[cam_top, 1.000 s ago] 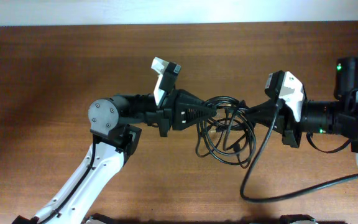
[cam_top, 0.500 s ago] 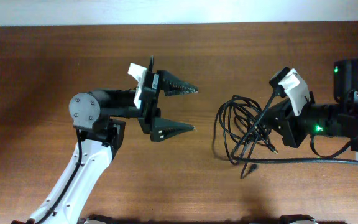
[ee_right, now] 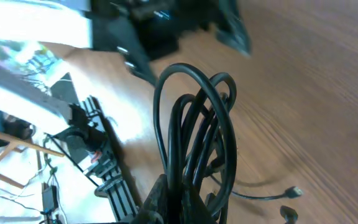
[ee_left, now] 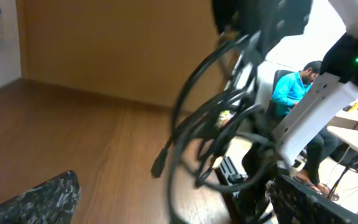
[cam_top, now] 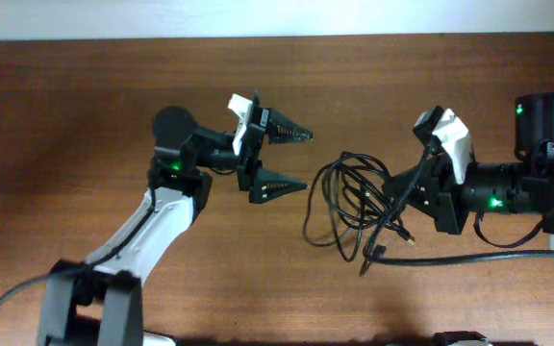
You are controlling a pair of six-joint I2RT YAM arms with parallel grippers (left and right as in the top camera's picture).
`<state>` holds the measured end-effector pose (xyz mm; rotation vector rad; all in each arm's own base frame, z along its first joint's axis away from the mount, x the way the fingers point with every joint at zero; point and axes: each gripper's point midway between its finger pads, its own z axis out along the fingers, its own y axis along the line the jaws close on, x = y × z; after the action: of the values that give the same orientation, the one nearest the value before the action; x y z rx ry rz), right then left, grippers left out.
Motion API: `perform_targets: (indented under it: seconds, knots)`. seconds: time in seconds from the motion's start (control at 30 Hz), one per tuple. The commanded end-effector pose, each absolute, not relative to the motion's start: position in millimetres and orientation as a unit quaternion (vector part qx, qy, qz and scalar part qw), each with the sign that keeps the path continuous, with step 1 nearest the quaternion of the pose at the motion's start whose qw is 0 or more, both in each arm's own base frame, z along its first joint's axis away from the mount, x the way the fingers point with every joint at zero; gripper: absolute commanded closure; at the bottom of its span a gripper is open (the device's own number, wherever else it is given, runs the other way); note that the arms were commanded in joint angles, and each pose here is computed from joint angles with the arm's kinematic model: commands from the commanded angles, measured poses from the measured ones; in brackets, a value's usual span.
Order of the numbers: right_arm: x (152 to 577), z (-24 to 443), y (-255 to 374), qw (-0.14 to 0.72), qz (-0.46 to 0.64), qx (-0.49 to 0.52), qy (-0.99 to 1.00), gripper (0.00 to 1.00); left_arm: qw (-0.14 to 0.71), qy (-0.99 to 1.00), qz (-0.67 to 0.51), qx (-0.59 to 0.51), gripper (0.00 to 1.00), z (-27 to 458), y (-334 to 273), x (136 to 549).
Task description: Untangle cables
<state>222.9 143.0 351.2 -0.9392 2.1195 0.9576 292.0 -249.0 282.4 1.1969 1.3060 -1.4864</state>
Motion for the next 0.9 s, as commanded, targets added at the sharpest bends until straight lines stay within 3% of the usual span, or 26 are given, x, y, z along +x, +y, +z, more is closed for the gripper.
perform_targets:
  seconds: [0.0, 0.23, 0.27, 0.3, 0.33, 0.37, 0.53, 0.67, 0.87]
  knots:
    - [214.1, 367.3, 153.6, 0.328, 0.404, -0.374, 0.768, 0.96, 0.402, 0.505, -0.588, 0.488, 0.01, 274.1, -258.6, 292.0]
    - [212.3, 367.5, 154.1, 0.324, 0.408, -0.372, 0.768, 0.96, 0.392, 0.487, -0.597, 0.502, 0.02, 274.1, -283.6, 275.8]
    - [212.6, 366.9, 153.7, 0.324, 0.406, -0.372, 0.769, 0.96, 0.389, 0.485, -0.599, 0.505, 0.16, 274.1, -286.3, 272.9]
    - [213.1, 365.8, 153.0, 0.323, 0.403, -0.372, 0.771, 0.96, 0.386, 0.482, -0.601, 0.507, 0.43, 274.1, -288.8, 270.3]
    - [213.9, 364.0, 151.8, 0.322, 0.397, -0.371, 0.775, 0.96, 0.386, 0.483, -0.601, 0.507, 0.83, 274.0, -288.7, 270.4]
    - [214.0, 362.5, 150.9, 0.32, 0.394, -0.37, 0.778, 0.96, 0.388, 0.484, -0.6, 0.505, 1.0, 274.0, -287.2, 272.0]
    - [219.8, 350.8, 141.7, 0.312, 0.355, -0.367, 0.801, 0.96, 0.394, 0.523, -0.596, 0.464, 1.0, 274.3, -265.3, 295.9]
    - [223.2, 347.9, 138.6, 0.313, 0.341, -0.367, 0.807, 0.96, 0.406, 0.597, -0.596, 0.353, 1.0, 277.2, -238.9, 338.3]
    - [231.0, 332.4, 122.5, 0.293, 0.289, -0.338, 0.847, 0.96, 0.368, 0.633, -0.622, 0.278, 1.0, 278.4, -230.9, 349.0]
